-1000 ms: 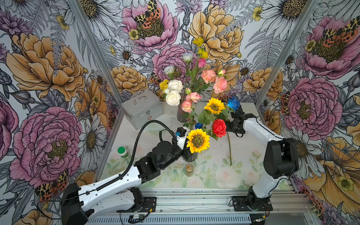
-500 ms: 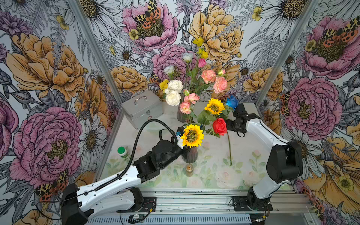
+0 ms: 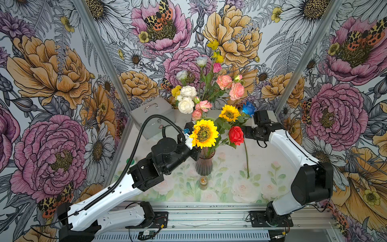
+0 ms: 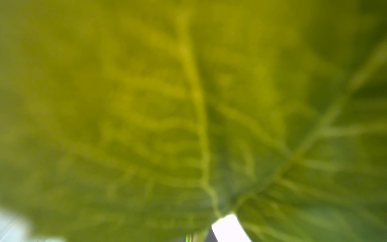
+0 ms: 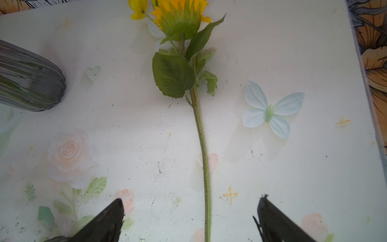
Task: Pick out yellow flowers from the vase
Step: Pick up the flower from the vase.
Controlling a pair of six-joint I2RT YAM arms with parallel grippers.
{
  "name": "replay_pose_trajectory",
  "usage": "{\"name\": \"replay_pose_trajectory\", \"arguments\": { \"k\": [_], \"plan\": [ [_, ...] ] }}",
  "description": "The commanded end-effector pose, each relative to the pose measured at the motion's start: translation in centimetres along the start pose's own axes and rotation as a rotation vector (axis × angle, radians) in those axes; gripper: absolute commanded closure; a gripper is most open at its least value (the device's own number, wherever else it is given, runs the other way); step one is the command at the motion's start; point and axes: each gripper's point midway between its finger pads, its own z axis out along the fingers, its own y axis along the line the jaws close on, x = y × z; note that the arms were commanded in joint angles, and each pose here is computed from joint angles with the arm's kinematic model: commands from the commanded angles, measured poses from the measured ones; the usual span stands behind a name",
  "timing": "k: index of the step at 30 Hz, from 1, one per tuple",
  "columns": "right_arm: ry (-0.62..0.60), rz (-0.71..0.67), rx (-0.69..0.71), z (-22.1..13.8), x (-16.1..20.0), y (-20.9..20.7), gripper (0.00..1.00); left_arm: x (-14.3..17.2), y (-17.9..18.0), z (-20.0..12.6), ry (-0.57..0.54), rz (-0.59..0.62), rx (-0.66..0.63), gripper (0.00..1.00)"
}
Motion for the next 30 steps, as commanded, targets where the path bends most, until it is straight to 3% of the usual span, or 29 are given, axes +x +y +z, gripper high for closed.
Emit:
{"name": "replay_pose_trajectory", "arguments": {
  "k": [1, 7, 16, 30],
  "plan": [
    [-0.056, 0.016, -0.034, -1.9, -1.0, 0.4, 0.0, -2.0, 1.3, -0.4, 0.011, -0.003, -0.041, 1.0],
    [-0.085, 0.022, -0.048, -3.4, -1.5, 0.3, 0.0, -6.4, 2.9, -0.8, 0.023, -0.08, -0.061, 1.0],
    [-0.115, 0.031, -0.076, -4.6, -2.1, 0.5, 0.01, -13.8, 4.6, -3.5, -0.113, -0.226, 0.029, 1.0],
    [-0.192, 0.043, -0.092, -7.6, -3.2, -0.1, 0.0, -19.6, 5.8, -3.9, -0.216, -0.294, 0.103, 1.0]
  ]
}}
